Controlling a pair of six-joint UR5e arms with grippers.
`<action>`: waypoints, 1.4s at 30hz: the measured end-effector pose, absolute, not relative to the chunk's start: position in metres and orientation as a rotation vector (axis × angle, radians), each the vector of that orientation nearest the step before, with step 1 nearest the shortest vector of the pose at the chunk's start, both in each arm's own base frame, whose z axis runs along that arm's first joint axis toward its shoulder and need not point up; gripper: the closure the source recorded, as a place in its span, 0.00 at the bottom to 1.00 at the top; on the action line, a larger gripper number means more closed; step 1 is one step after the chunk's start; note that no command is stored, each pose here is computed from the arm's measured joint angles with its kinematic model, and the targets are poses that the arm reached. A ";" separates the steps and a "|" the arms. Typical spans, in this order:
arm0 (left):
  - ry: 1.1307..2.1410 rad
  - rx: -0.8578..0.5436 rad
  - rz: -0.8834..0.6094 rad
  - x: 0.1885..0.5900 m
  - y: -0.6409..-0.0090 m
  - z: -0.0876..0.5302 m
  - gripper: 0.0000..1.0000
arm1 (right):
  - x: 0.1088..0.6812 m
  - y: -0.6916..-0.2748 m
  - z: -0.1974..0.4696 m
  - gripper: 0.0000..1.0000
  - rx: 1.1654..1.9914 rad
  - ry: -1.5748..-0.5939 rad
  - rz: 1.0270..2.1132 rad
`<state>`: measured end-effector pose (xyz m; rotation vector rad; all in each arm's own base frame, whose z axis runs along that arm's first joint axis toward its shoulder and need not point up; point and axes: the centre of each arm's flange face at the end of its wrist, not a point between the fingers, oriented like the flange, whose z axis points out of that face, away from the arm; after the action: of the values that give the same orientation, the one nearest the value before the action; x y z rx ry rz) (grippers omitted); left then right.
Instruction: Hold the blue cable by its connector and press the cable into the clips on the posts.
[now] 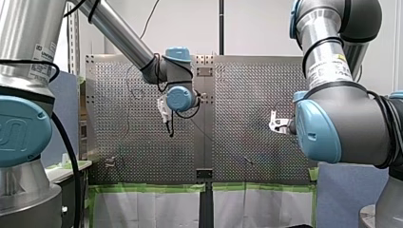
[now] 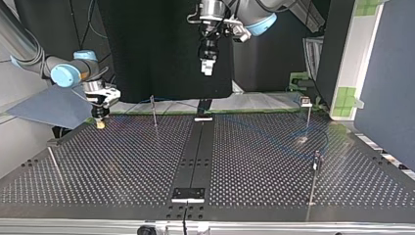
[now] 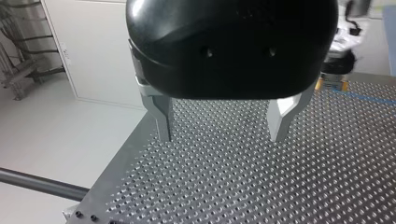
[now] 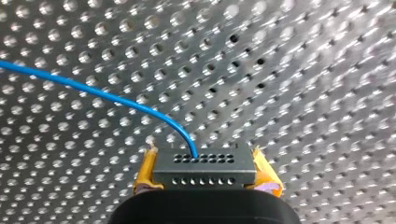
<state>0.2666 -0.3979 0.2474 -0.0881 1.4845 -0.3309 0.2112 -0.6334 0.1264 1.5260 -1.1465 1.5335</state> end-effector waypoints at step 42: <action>1.485 -0.084 -0.321 0.250 -0.382 0.221 0.00 | 0.226 -0.625 0.157 1.00 1.511 -1.094 1.559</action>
<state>0.2505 -0.3816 0.2211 -0.0841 1.4854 -0.3215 0.2259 -0.6253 0.1572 1.5105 -1.0939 1.5594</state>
